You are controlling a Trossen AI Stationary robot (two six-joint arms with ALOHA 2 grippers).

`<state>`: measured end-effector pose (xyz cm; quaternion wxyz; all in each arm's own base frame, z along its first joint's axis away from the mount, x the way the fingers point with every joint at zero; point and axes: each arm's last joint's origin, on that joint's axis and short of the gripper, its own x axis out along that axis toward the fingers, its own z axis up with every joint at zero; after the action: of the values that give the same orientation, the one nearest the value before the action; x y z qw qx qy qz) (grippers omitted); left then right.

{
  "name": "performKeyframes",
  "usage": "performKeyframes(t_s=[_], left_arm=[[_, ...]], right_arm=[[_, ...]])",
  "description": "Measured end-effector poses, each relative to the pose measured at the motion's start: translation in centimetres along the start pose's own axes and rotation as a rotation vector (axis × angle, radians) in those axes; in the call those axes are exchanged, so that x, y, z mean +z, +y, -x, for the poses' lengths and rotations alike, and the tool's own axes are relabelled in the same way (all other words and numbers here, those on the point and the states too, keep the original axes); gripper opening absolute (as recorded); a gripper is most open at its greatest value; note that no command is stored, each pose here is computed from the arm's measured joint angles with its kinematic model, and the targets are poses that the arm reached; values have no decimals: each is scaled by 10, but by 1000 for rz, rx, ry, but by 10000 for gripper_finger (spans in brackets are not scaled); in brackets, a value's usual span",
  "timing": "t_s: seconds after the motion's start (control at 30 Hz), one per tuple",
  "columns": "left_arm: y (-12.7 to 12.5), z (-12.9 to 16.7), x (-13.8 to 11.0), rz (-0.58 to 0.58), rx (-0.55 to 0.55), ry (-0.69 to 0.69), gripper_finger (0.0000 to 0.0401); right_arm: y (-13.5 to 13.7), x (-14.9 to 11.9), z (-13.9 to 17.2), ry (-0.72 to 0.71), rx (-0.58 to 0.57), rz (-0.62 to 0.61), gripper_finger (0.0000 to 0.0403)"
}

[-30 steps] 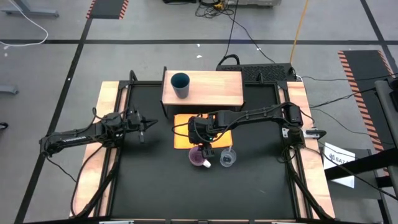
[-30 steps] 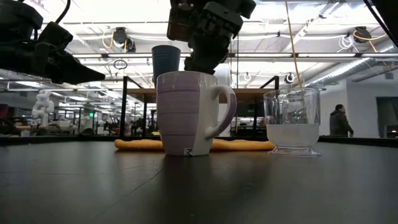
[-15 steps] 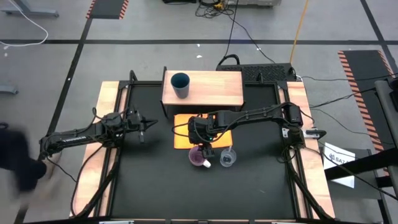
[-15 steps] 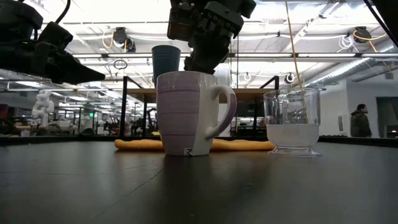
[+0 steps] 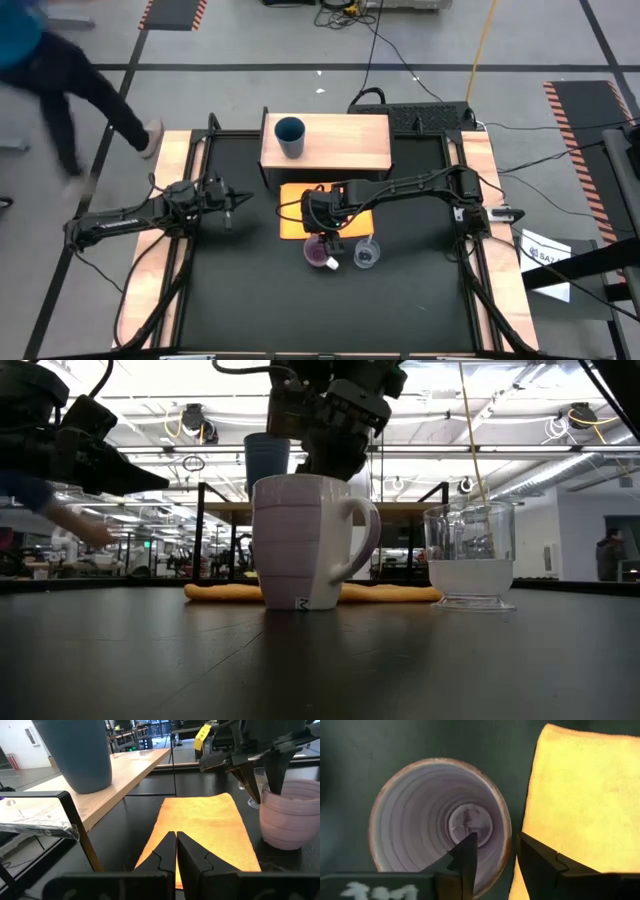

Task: Stack small to large cups/mugs on shelf
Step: Put the purple mug on the shelf

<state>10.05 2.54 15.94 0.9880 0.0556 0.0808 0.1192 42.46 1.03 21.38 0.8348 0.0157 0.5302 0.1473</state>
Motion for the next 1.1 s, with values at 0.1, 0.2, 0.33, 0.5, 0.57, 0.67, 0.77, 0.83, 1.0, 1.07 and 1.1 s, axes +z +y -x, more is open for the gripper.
performKeyframes(t_s=[0.1, 0.2, 0.33, 0.5, 0.57, 0.67, 0.77, 0.83, 1.0, 1.07, 1.1], left_arm=[[0, 0, 0, 0, -1, 0, 17], [0, 0, 0, 0, -3, -1, 17], [0, 0, 0, 0, -3, -1, 17], [0, 0, 0, 0, -3, -1, 17], [0, 0, 0, 1, -3, -1, 17], [0, 0, 0, 2, -3, 0, 17], [0, 0, 0, 2, -3, -1, 17], [0, 0, 0, 3, -3, -1, 17], [0, 0, 0, 4, -3, -1, 17], [0, 0, 0, 4, -3, -1, 17], [0, 0, 0, 4, -3, -1, 17]], right_arm=[[0, 1, 0, -7, -1, -1, 109], [0, 1, 2, -12, -2, 0, 102], [0, 1, 2, -13, -2, 0, 99], [0, 1, 2, -14, -2, 2, 99], [0, 1, 2, -13, -2, 0, 99], [0, 1, 2, -13, -2, 0, 99], [0, 1, 2, -13, -2, -8, 99], [0, 1, 2, -13, -2, -8, 99], [0, 1, 2, -14, -2, -9, 99], [0, 1, 2, -14, -2, -9, 99], [0, 1, 2, -14, -2, -9, 99]])
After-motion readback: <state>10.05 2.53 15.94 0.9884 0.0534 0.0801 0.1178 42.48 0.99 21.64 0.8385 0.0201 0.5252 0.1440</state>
